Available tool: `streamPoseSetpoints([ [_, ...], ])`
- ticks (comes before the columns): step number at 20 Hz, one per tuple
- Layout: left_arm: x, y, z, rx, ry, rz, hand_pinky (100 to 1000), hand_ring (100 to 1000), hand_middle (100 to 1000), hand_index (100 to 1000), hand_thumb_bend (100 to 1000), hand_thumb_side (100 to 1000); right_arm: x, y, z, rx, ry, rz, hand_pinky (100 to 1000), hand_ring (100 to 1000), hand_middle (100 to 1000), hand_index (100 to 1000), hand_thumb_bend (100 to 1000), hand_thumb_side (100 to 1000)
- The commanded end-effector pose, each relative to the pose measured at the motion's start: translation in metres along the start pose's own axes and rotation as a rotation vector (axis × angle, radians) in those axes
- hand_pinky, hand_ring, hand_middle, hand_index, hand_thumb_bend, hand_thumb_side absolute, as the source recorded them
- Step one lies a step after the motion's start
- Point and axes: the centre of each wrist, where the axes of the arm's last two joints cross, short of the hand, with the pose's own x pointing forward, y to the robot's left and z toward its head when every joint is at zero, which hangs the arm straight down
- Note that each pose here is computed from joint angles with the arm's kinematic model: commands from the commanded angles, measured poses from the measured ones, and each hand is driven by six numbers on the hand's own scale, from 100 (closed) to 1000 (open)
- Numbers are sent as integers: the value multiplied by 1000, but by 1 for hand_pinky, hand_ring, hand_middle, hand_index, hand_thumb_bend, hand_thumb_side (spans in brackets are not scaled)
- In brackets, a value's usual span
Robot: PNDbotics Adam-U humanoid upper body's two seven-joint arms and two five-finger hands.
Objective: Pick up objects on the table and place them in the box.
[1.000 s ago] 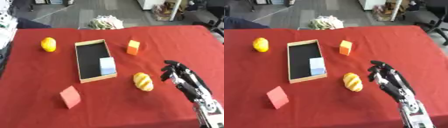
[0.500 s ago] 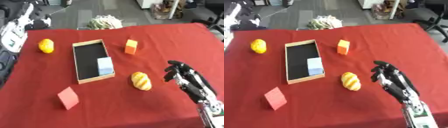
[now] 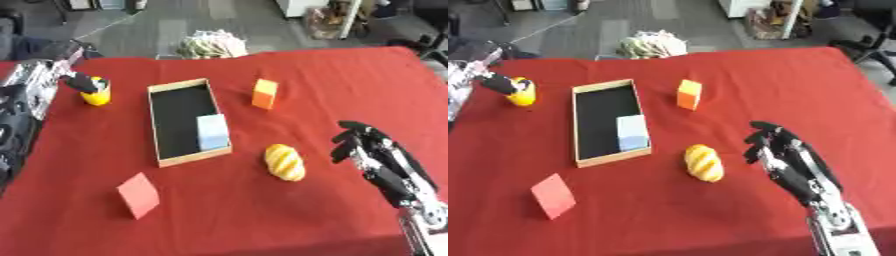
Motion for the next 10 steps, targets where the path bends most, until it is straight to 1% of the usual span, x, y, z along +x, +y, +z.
streamPoseSetpoints([
  [1, -7, 12, 1, 24, 27, -17, 811, 714, 743, 945, 378, 312, 6, -5, -3, 6, -19, 20, 538, 565, 617, 835, 100, 423],
  [7, -7, 5, 1, 62, 52, -27, 809, 715, 748, 947, 380, 307, 7, -5, -4, 9, -23, 20, 538, 565, 617, 834, 100, 420],
  [10, -9, 2, 1, 89, 70, -44, 811, 722, 754, 945, 405, 318, 8, -6, -5, 7, -27, 23, 538, 565, 617, 834, 100, 419],
])
